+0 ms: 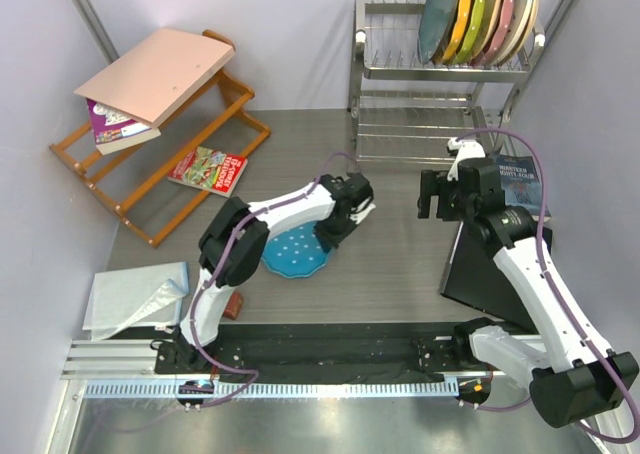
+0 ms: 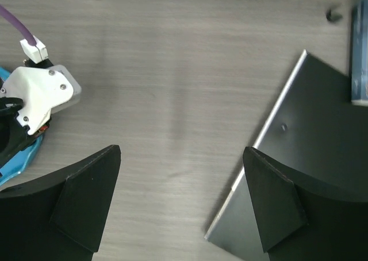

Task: Load the plates into the dish rack

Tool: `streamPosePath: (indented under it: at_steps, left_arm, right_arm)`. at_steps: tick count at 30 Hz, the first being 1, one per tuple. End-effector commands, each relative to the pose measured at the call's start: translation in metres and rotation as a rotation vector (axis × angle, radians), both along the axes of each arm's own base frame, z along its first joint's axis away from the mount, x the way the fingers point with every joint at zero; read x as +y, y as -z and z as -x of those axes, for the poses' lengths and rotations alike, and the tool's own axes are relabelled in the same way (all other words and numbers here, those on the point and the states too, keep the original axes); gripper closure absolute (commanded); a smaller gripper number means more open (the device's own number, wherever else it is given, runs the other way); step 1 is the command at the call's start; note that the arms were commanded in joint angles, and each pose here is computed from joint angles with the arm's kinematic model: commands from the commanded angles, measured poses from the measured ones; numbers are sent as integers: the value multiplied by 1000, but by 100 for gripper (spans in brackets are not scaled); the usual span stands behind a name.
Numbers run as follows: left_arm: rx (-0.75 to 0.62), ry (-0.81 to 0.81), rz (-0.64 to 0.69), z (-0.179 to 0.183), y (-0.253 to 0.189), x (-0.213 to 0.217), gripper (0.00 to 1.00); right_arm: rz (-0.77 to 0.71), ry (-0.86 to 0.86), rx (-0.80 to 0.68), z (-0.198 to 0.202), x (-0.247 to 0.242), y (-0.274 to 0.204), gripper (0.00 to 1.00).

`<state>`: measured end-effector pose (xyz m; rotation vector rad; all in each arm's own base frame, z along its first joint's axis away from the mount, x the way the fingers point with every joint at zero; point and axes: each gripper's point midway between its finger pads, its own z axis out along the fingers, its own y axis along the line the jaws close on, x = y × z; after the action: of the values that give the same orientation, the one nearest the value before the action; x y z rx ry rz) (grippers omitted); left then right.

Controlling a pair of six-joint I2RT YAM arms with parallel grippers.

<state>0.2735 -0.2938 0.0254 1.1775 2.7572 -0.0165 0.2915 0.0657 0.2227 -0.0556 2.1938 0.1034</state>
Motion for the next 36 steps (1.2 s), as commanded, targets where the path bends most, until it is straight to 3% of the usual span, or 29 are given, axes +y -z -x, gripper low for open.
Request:
streamPosePath:
  at_steps: [1,7,9,12,13,14,16,18,20,24,29,36]
  left_arm:
    - [63,92,240,21,12,-85,100]
    - [19,151,445,26,-52,-139,100]
    - [-44,172,463,21,-78,-133,91]
    - [-198,204,459,16,-122,-102,63]
    - [-270,181,446,11,-142,-80,38]
    - [-289,158,429,10,-144,-66,26]
    - [-302,82,420,7,-148,-29,6]
    - [-273,-38,417,-4,-141,2,1]
    - [-152,-172,435,5,-116,26,2]
    - [-73,-471,419,-14,-73,76,7]
    - [-37,-558,402,-33,-44,81,26]
    - [77,-582,448,-33,-26,68,36]
  right_arm:
    - [17,31,83,18,-13,13,6]
    - [27,58,116,25,-20,30,2]
    - [11,30,149,21,-13,37,0]
    - [-54,-74,222,19,10,49,0]
    - [-77,-95,223,17,16,51,0]
    - [-104,-113,224,16,21,53,0]
    - [-184,-184,230,16,40,59,0]
    - [-269,-214,249,16,55,66,0]
    - [-335,-253,322,23,68,88,5]
    - [-470,-292,405,31,91,116,8]
    - [-489,-300,445,30,94,133,8]
    - [-497,-317,473,24,99,154,8]
